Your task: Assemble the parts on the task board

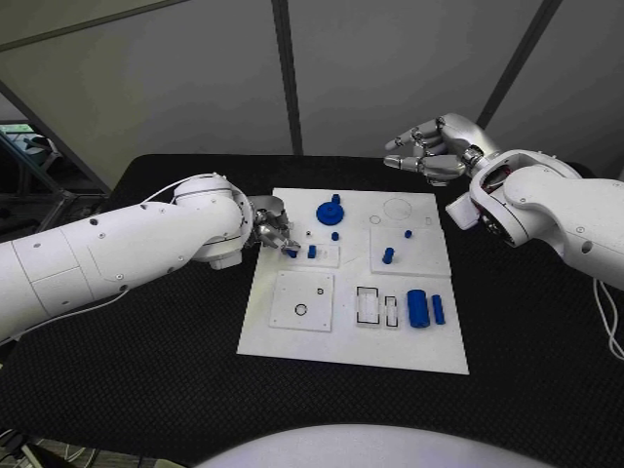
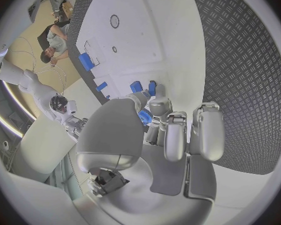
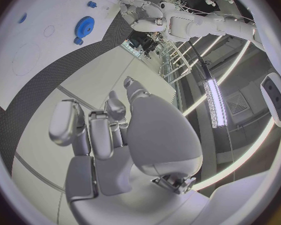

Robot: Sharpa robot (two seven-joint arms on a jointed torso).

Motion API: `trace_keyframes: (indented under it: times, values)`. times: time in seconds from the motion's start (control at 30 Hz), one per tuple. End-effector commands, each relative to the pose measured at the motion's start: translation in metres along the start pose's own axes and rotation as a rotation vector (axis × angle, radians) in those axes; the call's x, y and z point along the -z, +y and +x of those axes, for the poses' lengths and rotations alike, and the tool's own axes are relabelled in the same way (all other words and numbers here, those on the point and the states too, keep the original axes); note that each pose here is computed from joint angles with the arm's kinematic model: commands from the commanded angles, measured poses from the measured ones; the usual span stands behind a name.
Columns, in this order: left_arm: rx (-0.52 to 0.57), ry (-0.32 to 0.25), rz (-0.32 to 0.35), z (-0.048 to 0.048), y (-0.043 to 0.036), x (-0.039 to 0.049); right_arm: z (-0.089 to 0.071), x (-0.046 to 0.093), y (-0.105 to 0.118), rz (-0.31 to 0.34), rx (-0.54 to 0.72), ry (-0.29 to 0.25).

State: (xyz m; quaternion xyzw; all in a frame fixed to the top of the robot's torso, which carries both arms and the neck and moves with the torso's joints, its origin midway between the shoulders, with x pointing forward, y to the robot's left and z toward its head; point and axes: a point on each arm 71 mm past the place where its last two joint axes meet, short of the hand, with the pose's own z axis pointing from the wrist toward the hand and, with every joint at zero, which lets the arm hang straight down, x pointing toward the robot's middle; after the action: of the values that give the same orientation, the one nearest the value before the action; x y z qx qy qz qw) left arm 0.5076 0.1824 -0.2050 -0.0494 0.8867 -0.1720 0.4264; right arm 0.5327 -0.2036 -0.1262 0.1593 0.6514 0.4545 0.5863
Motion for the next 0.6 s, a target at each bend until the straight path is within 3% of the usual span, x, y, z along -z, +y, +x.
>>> trace_keyframes:
  times: [0.03, 0.6]
  values:
    - [-0.026, 0.043, -0.014, 0.0057, 0.0002, -0.0029, 0.0005, -0.0006, 0.0020, -0.010, 0.001, 0.006]
    - [0.002, 0.066, -0.024, 0.0059, 0.0014, -0.0084, -0.0007, 0.0001, 0.0014, -0.008, 0.002, 0.003]
